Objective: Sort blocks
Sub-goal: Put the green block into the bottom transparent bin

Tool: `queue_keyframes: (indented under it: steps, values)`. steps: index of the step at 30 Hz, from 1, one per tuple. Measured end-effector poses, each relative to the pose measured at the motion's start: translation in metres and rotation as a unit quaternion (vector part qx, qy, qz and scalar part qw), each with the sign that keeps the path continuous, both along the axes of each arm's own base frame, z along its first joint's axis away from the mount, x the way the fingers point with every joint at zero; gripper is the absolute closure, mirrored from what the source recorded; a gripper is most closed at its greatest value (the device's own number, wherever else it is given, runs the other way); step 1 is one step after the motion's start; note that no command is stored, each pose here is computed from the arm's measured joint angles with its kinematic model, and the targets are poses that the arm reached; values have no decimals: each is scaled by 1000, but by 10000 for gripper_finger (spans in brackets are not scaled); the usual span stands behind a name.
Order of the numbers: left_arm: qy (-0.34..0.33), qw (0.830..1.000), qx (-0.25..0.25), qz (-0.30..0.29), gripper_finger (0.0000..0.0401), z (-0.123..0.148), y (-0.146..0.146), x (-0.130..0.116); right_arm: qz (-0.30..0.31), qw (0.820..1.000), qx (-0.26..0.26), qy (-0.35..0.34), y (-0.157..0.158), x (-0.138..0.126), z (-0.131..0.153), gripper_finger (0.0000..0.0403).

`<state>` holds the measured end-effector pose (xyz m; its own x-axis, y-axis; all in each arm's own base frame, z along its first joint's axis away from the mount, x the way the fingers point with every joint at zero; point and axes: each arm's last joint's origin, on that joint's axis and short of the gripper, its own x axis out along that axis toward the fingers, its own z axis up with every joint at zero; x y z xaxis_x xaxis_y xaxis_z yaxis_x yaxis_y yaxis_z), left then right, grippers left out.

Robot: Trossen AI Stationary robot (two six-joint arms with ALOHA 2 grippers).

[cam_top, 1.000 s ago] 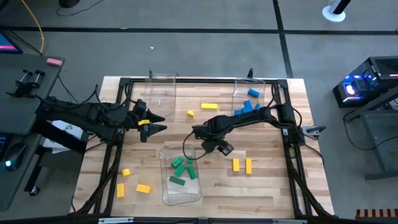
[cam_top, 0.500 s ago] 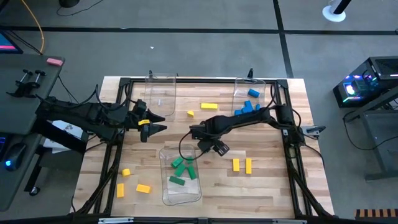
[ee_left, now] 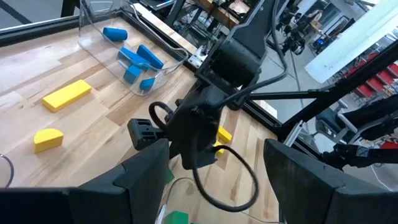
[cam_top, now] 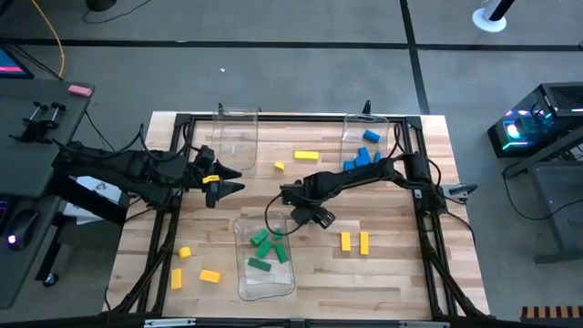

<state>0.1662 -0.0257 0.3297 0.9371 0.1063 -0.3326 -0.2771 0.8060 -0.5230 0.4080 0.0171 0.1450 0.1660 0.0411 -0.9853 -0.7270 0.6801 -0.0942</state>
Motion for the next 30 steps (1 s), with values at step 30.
queue_keyframes:
  steps: [30]
  values:
    - [-3, 1000, 4, 0, 154, 1, 0, 0, -252, 944, 133, -165, 17, -25, 112, 302]
